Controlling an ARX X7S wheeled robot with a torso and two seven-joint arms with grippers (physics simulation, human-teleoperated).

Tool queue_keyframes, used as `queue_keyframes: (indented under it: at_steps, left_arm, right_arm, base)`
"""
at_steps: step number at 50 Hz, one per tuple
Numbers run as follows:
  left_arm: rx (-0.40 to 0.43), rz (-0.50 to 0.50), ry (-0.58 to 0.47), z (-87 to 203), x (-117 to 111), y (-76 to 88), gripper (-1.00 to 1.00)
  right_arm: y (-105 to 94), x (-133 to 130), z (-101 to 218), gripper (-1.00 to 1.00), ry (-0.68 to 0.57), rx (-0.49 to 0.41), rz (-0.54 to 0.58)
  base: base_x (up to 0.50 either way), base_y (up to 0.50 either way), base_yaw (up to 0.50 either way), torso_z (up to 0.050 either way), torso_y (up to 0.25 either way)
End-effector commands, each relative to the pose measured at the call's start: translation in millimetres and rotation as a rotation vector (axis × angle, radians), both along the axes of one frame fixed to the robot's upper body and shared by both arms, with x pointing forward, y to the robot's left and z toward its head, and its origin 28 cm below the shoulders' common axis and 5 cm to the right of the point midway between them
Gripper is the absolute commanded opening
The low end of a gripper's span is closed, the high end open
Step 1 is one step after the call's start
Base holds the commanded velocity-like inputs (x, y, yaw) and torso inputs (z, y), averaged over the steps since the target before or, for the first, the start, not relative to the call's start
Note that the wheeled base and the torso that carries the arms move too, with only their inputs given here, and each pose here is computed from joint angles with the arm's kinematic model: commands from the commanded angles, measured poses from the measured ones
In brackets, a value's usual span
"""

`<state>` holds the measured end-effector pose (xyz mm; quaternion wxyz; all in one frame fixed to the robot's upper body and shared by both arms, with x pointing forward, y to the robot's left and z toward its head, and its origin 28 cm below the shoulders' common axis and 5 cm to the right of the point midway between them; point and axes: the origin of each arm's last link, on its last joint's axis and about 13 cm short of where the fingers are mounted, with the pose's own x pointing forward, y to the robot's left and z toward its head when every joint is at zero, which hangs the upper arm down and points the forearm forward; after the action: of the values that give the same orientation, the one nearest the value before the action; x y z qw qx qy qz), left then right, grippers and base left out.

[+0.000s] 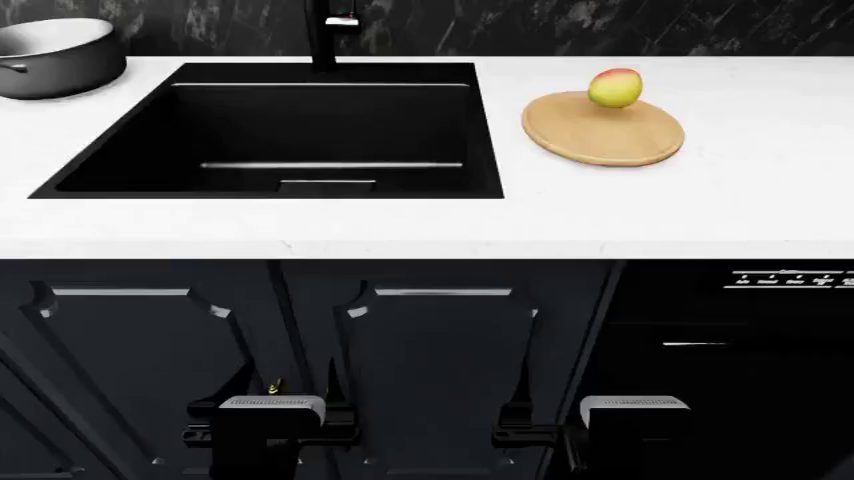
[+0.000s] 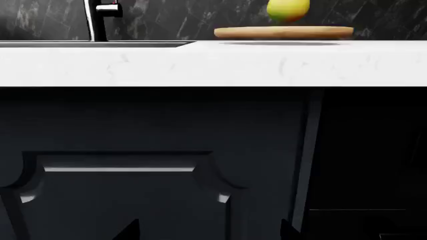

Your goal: Pick the mango from the counter and place it in the sink. Then turn on the sink faucet.

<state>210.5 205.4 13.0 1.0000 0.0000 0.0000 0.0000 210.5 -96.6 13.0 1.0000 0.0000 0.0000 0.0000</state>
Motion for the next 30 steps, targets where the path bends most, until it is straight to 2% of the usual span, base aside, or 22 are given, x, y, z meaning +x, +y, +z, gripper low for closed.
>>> queue_keyframes:
  at_steps: [1,2,3,5,17,30]
  left_arm:
    - [0.002,0.002,0.008,0,-1,0.0,1.00]
    - [-0.003,0.022,-0.001,1,0,0.5,1.00]
    - [-0.020,-0.010,0.018,2,-1,0.3,1.00]
    - [-0.019,-0.005,0.039,1,0,-0.4,1.00]
    - [-0.017,-0.014,0.040,0,3,1.4,1.00]
    - [-0.008,0.005,0.054,-2,4,4.3,1.00]
  right_arm:
    - [-0.5,1,-2,1.00,-0.002,-0.018,-0.011]
    - [0.2,1,-3,1.00,0.001,-0.021,-0.005]
    - [0.3,1,-4,1.00,0.005,-0.016,-0.003]
    - [-0.1,2,-6,1.00,0.012,-0.015,-0.005]
    - [-1.7,5,-13,1.00,0.039,-0.029,-0.034]
    - [0.7,7,-14,1.00,0.042,-0.021,-0.024]
  base:
    - [0.00,0.00,0.00,0.000,0.000]
    - [0.00,0.00,0.00,0.000,0.000]
    - [0.00,0.00,0.00,0.000,0.000]
    - [0.00,0.00,0.00,0.000,0.000]
    - [0.00,0.00,0.00,0.050,0.000]
    - [0.00,0.50,0.00,0.050,0.000]
